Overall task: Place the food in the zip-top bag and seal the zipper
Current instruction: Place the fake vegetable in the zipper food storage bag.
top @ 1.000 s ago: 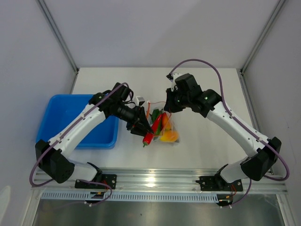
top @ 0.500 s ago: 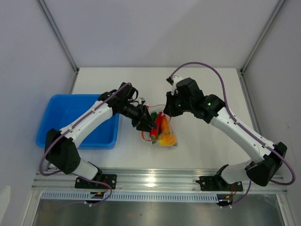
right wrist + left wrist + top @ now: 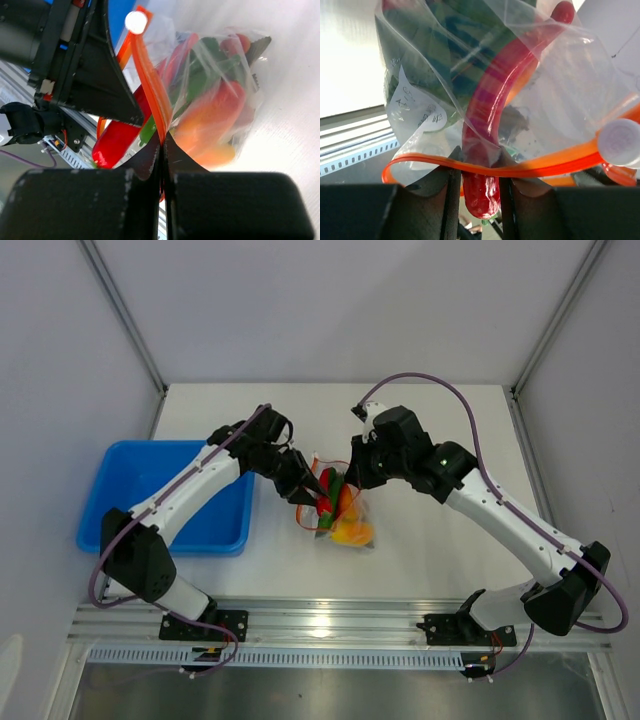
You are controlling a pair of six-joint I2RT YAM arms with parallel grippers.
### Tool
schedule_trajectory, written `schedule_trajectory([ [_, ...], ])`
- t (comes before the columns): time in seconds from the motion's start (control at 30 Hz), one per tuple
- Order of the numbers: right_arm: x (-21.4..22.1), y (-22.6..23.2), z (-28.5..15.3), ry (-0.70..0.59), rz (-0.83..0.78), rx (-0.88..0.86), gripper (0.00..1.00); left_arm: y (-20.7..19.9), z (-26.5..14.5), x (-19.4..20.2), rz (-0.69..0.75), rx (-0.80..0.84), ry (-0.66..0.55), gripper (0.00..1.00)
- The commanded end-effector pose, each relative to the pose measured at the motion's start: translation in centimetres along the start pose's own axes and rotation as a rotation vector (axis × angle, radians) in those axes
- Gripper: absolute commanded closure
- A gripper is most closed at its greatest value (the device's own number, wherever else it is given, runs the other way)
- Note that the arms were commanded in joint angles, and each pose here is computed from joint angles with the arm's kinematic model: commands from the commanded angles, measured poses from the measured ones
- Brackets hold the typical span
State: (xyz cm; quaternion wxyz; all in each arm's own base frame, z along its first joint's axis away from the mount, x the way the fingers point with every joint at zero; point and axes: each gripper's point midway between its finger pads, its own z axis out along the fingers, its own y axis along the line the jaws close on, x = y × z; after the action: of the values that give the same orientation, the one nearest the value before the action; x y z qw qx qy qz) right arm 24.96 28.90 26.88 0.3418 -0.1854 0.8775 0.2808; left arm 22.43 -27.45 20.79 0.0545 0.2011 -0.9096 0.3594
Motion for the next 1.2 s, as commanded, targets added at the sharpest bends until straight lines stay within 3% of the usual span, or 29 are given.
schedule_trajectory([
  [0.0,-1.9,2.1,-1.0,-0.076,-0.001,-0.083,1.00,-0.7,-0.1,-1.1,-0.152,-0.030,-0.049,0.99],
  [0.3,-1.7,3.2,-0.9,-0.055,0.000,-0.145,1.00,-0.4,1.3,-1.9,-0.177,-0.160,-0.084,1.00],
  [0.6,-2.9,3.6,-0.8,-0.055,0.019,-0.173,1.00,-0.2,2.3,-1.2,-0.050,-0.282,-0.071,0.96],
  [0.7,-3.3,3.3,-0.7,-0.054,0.047,-0.183,1.00,0.7,2.8,-0.9,-0.045,-0.284,-0.053,0.82],
  [0.8,-3.8,3.0,-0.9,-0.057,0.072,-0.193,1.00,0.6,2.7,-0.6,-0.018,-0.259,-0.045,0.45],
  [0.83,-3.9,2.9,-0.9,-0.059,0.076,-0.194,1.00,0.6,2.7,-0.6,-0.006,-0.259,-0.042,0.38],
  [1.0,-3.9,2.7,-1.0,-0.052,0.093,-0.201,1.00,-0.8,2.1,-0.1,0.080,-0.204,-0.014,0.23],
  [1.17,-3.8,2.3,-1.3,-0.049,0.099,-0.189,1.00,-3.0,-0.7,0.8,0.212,-0.116,-0.047,0.20],
])
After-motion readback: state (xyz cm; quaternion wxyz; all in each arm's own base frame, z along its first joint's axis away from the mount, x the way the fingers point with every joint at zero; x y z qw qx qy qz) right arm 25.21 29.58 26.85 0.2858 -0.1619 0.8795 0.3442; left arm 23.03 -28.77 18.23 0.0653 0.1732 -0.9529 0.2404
